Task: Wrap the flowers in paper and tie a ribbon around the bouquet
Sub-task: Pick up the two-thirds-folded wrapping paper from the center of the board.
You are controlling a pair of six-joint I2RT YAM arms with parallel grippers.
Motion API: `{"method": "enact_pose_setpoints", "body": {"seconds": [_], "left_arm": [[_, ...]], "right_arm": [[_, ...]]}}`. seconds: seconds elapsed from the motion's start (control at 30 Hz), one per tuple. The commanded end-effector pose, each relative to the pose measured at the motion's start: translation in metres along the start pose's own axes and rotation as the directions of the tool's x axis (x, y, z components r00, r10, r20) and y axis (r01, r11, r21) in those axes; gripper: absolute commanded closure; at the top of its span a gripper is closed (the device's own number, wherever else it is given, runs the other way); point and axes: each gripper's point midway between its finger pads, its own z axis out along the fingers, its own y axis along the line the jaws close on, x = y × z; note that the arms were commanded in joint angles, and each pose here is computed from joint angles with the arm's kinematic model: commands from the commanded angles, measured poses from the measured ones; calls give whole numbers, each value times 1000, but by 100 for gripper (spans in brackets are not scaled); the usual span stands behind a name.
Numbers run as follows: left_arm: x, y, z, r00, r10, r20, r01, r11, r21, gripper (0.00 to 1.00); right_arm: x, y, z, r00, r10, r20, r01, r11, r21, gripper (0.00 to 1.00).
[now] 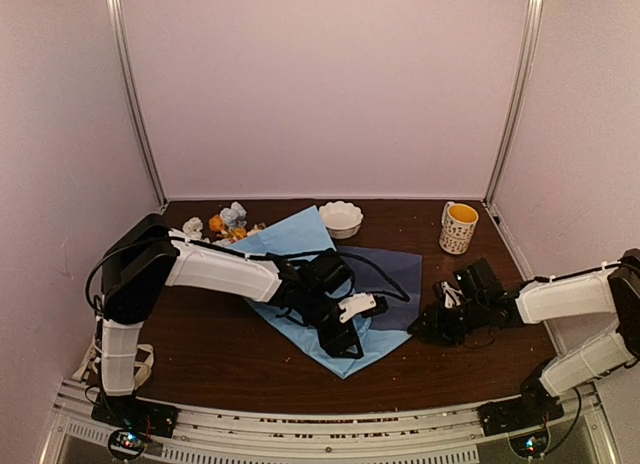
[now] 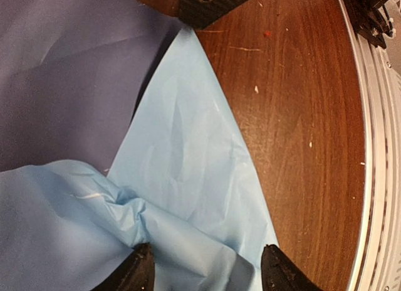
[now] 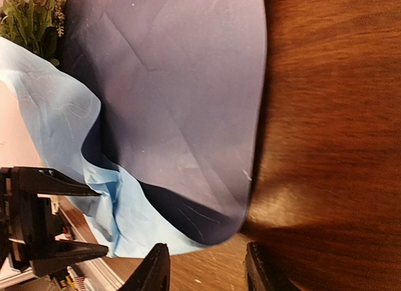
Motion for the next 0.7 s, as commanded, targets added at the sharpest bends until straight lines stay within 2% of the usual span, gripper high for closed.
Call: {"method": "enact_pose_setpoints", "body": {"seconds": [0.0,0.1,0.33,0.47,0.57,0.67], "left_arm": [[15,-1,6,999,-10,-33,11,1000,20,39],[15,-1,6,999,-11,-32,12,1000,19,39],[15,-1,6,1000,-13,-25,14,1000,24,38],[15,2,5,1000,-24,-20,24,999,27,38],[16,4,5,999,-36,-12,36,999,31,38],[18,9,4,998,-60,3,60,997,43,38]], "right_arm": [[5,6,12,998,59,-38,-60,997,-40,59],[6,9,14,997,65,-51,-68,996,-52,66],[0,21,10,999,39,-30,-42,996,-80,90],[-3,24,11,1000,11,-26,-13,997,-79,99],[-8,30,8,999,-32,-8,31,997,-77,100],[-11,48,4,985,-171,23,172,983,-68,100]]}}
